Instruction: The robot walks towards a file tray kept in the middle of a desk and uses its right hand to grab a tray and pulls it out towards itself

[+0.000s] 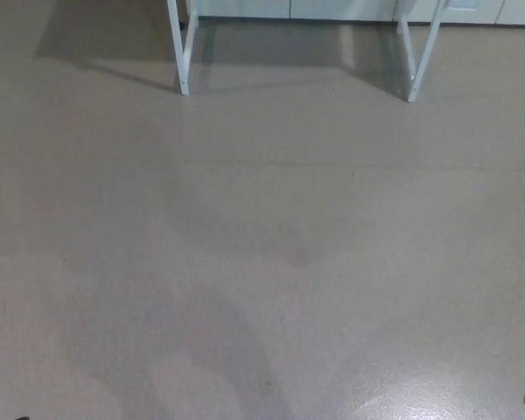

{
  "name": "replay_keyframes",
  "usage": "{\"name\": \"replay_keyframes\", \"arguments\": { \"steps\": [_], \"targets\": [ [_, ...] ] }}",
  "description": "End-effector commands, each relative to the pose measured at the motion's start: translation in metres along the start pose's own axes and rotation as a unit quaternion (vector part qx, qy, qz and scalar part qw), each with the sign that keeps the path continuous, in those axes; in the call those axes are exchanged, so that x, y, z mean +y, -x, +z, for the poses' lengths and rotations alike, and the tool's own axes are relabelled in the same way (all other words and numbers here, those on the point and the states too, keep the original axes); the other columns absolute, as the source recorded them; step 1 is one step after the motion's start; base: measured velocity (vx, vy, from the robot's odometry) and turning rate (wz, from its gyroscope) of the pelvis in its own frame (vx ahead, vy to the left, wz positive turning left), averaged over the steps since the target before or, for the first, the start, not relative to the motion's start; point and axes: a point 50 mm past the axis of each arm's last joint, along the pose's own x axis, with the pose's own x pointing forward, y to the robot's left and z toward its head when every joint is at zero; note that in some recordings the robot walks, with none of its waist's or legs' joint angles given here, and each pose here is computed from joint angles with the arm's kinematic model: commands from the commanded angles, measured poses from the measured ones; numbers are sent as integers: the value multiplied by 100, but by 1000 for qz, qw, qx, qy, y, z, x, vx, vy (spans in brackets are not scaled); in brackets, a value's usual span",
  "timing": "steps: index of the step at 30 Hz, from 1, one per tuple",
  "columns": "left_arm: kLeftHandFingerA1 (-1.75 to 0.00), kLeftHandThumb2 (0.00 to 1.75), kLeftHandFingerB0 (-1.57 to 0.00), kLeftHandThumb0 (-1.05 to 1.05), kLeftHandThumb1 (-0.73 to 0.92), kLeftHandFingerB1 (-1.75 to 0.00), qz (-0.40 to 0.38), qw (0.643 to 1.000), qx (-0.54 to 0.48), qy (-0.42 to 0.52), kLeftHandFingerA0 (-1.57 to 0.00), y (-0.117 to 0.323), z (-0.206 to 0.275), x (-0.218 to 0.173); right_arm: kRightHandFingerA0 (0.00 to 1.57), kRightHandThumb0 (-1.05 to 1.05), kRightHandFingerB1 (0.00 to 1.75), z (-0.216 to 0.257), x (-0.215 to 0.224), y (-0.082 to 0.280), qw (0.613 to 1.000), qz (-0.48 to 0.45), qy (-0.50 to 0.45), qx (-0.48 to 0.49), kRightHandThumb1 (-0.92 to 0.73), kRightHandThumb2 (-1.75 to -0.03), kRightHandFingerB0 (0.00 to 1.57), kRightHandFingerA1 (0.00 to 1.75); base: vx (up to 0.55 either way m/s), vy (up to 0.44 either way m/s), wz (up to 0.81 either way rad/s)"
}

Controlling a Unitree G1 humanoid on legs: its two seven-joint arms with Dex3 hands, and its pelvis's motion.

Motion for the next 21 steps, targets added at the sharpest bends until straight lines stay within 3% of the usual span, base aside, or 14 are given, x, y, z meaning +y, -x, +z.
{"name": "replay_keyframes", "arguments": {
  "steps": [1, 3, 4, 5, 6, 11, 12, 13, 16, 17, 18, 19, 21],
  "targets": [
    [-58, 89, -12, -21, 34, -50, -23, 1000, -22, -3, -27, 6, -6, 6, 50, -28, 47, -6, -8, 9, 999, 8, -31, -25, -59, -57, 40, 55, 0, 0, 0],
    [-58, 89, -12, -20, 35, -50, -21, 1000, -14, -4, -27, 6, -12, 4, 51, -24, 46, -9, -10, 11, 999, 7, -30, -21, -63, -58, 40, 55, 0, 0, 0],
    [-47, 63, -24, -21, 49, -34, -19, 1000, -11, 0, -38, 5, -13, 3, 51, -25, 46, -10, -11, 12, 999, 8, -29, -19, -62, -58, 40, 54, 0, 0, 0],
    [-46, 63, -24, -23, 48, -34, -18, 1000, -9, -3, -38, 7, -17, 3, 51, -26, 45, -13, -11, 13, 999, 8, -28, -13, -62, -58, 39, 54, 0, 0, 0],
    [-57, 88, -12, -20, 33, -50, -20, 1000, -14, -8, -27, 6, -16, 0, 50, -28, 46, -11, -11, 12, 1000, 8, -23, -15, -61, -57, 40, 54, 0, 0, 0],
    [-56, 88, -13, -21, 34, -50, -30, 999, 0, -12, -25, 13, -37, -10, 48, -27, 47, -26, -21, 22, 1000, 3, -16, 3, -59, -57, 41, 55, 0, 0, 0],
    [-41, 62, -24, -23, 50, -33, -33, 999, 2, -12, -34, 12, -37, -13, 46, -27, 47, -27, -22, 23, 1000, 4, -17, 4, -61, -57, 40, 54, 0, 0, 0],
    [-56, 89, -12, -22, 36, -50, -37, 999, -1, -18, -23, 12, -38, -15, 46, -28, 47, -29, -20, 24, 1000, 10, -8, 4, -62, -58, 39, 53, 0, 0, 0],
    [-56, 88, -13, -23, 34, -50, -43, 999, -7, -21, -24, 13, -41, -24, 48, -22, 47, -34, -19, 26, 1000, 13, -6, 13, -65, -59, 40, 54, 11, -2, 3],
    [-42, 61, -23, -24, 52, -35, -45, 999, -11, -15, -29, 11, -38, -29, 48, -22, 47, -31, -19, 24, 1000, 12, -6, 12, -65, -58, 40, 54, 0, 0, 0],
    [-43, 62, -24, -24, 51, -35, -43, 999, -15, -12, -32, 9, -35, -33, 47, -21, 47, -30, -20, 22, 1000, 15, -14, 13, -65, -59, 39, 55, 243, -60, -14],
    [-56, 88, -14, -21, 34, -51, -42, 999, -18, -7, -25, 8, -33, -38, 47, -21, 47, -29, -20, 21, 1000, 16, -16, 13, -64, -58, 40, 54, 66, -18, 24],
    [-57, 89, -14, -23, 34, -51, -43, 999, -22, -1, -25, 6, -28, -45, 43, -22, 47, -29, -20, 22, 1000, 20, -10, 13, -65, -59, 38, 53, -123, -1, 12]
  ]
}}
